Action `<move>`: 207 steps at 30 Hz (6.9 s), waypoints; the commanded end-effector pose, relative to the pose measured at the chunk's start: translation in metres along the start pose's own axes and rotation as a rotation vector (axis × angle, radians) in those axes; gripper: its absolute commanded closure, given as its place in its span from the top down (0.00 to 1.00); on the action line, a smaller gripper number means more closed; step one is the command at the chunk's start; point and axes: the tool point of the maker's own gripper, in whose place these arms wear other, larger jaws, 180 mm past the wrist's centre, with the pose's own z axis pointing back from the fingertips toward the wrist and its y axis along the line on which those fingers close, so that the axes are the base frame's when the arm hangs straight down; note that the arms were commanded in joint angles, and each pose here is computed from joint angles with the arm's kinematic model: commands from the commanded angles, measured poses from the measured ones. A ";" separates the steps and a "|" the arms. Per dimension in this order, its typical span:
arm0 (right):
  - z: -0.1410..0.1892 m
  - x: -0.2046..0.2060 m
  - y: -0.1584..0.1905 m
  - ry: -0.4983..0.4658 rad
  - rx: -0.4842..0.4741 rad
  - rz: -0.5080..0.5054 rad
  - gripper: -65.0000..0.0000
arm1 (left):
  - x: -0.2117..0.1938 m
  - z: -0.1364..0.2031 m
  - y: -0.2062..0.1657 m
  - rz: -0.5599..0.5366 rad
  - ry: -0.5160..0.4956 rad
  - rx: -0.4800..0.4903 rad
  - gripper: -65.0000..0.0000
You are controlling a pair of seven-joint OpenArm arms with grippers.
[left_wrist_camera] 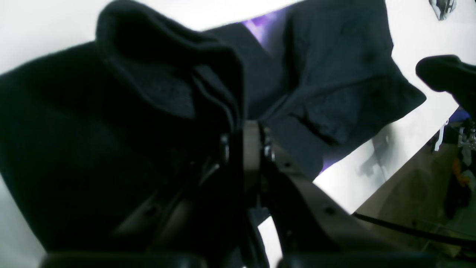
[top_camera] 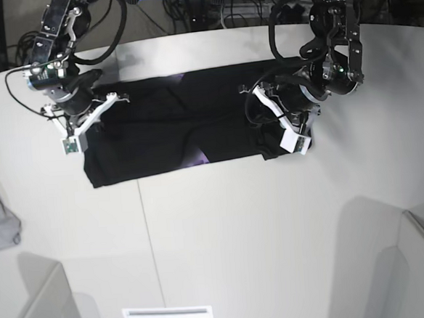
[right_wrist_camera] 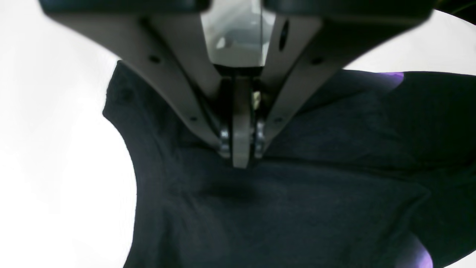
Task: Fold the T-shirt properly
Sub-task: 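Lift the strip end with the left gripper and fold it toward the right gripper, then release the folded end and raise the left gripper away, then grasp the strip's other end with the right gripper and fold it over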
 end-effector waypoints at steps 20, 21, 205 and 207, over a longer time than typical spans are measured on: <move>0.004 0.010 0.000 -0.040 0.001 0.005 0.00 | 0.019 -0.009 -0.023 0.065 -0.011 -0.048 0.00; 0.004 0.010 0.000 -0.040 0.001 0.005 0.00 | 0.019 -0.009 -0.023 0.066 -0.011 -0.048 0.00; 0.008 0.043 0.202 -0.034 0.501 0.102 0.00 | -0.061 0.044 0.128 -0.238 0.052 0.425 0.00; 0.010 0.042 0.209 -0.024 0.507 0.084 0.00 | -0.060 0.044 0.128 -0.238 0.050 0.426 0.00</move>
